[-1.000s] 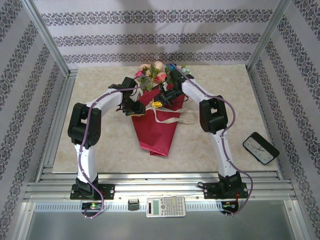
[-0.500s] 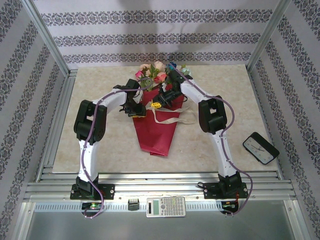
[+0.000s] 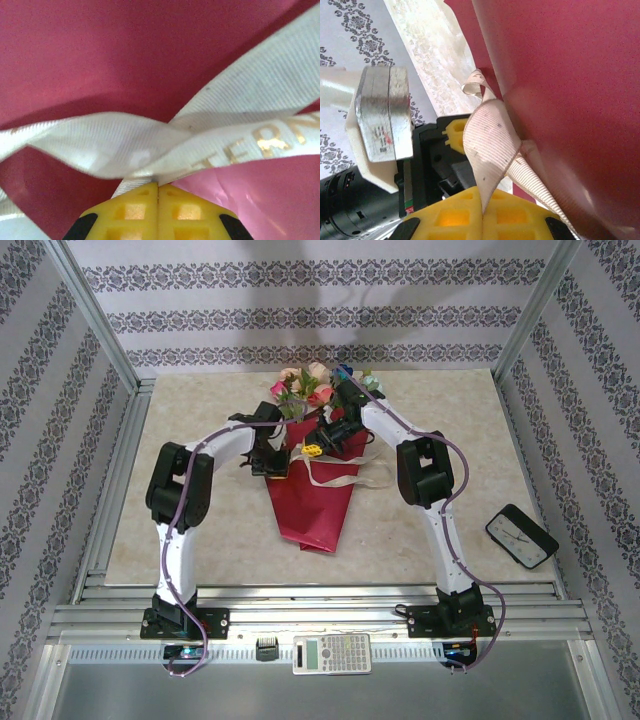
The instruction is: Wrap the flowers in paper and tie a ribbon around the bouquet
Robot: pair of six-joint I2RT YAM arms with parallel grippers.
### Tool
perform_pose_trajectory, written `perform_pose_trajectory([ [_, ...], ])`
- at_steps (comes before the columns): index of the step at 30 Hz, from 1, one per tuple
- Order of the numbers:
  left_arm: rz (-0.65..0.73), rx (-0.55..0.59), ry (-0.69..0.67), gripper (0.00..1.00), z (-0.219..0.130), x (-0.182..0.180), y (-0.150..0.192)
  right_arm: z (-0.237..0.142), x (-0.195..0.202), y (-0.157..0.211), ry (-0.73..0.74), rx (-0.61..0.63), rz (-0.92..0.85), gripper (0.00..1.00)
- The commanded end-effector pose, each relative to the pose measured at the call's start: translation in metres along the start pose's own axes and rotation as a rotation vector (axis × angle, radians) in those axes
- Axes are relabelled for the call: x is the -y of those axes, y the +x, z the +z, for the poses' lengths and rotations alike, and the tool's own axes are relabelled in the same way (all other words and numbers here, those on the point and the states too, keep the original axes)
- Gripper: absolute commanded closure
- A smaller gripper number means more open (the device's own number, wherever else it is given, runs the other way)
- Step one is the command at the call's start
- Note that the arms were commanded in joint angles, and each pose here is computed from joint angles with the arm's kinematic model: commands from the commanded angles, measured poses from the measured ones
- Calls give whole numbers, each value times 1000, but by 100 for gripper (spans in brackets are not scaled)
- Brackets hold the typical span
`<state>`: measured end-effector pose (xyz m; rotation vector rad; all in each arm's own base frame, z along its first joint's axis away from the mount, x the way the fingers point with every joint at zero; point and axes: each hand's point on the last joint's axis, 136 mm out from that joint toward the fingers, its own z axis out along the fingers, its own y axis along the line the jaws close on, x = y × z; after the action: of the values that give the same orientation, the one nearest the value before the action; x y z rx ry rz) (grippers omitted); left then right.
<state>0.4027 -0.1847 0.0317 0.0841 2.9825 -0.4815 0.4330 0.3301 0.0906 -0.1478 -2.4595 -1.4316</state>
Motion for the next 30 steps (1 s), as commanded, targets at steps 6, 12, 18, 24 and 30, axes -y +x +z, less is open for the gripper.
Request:
perform_pose_trajectory([
  [6, -41, 52, 90, 100, -35, 20, 15, -4, -7, 5, 17, 12, -17, 100],
  [12, -35, 92, 85, 88, -51, 17, 13, 1, 0, 10, 32, -5, -15, 100],
  [18, -19, 66, 80, 61, -45, 11, 8, 4, 1, 11, 32, -12, -14, 100],
  [24, 47, 52, 49, 50, -35, 6, 0, 4, 3, 12, 35, -13, -11, 100],
  [30, 84, 18, 48, 45, -15, 4, -4, 5, 3, 12, 34, -15, -10, 100],
])
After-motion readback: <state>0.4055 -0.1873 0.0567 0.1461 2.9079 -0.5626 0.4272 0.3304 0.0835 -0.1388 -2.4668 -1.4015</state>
